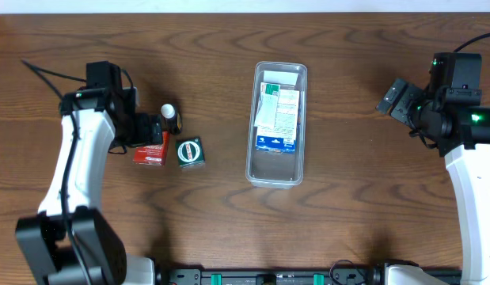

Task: Pack container
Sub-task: 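Move left gripper to the red Panadol box and grasp it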

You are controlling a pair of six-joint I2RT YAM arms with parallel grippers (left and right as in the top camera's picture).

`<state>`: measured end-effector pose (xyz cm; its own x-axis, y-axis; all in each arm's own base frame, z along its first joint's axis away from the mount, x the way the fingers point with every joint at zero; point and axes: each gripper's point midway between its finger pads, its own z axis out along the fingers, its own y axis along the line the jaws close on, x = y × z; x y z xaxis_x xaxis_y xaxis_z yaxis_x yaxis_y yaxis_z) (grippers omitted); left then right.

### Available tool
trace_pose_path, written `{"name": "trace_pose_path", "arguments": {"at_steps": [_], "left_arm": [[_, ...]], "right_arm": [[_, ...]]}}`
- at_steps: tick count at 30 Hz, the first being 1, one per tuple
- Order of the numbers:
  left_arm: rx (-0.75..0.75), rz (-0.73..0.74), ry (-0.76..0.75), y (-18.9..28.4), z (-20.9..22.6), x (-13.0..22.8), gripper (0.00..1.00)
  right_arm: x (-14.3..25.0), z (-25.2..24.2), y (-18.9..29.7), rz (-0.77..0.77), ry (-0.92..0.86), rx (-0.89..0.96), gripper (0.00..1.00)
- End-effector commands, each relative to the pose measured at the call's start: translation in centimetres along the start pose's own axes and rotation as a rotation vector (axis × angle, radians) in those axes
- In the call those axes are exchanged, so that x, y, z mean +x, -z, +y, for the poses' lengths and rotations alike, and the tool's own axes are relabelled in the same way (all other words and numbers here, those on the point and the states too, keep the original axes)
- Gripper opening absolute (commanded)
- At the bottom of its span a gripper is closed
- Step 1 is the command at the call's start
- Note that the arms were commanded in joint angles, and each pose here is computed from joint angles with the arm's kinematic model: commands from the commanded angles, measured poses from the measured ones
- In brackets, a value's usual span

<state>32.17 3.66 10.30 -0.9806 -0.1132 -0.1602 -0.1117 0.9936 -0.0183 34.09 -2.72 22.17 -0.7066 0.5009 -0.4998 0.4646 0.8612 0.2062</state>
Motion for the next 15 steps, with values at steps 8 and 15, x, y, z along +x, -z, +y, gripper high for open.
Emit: {"name": "trace_pose_path", "arguments": {"at_steps": [8,15], "left_arm": [[0.054,0.123,-0.077,-3.5,-0.6,1.1,0.99],[0.055,0.121,-0.058,-3.5,-0.6,1.1,0.99]], "right_arm": [[-0.1,-0.1,0.0,-0.002,0.013,0.004,0.99],[-0.1,-0.1,0.0,-0.002,0.013,0.004,0.99]]}}
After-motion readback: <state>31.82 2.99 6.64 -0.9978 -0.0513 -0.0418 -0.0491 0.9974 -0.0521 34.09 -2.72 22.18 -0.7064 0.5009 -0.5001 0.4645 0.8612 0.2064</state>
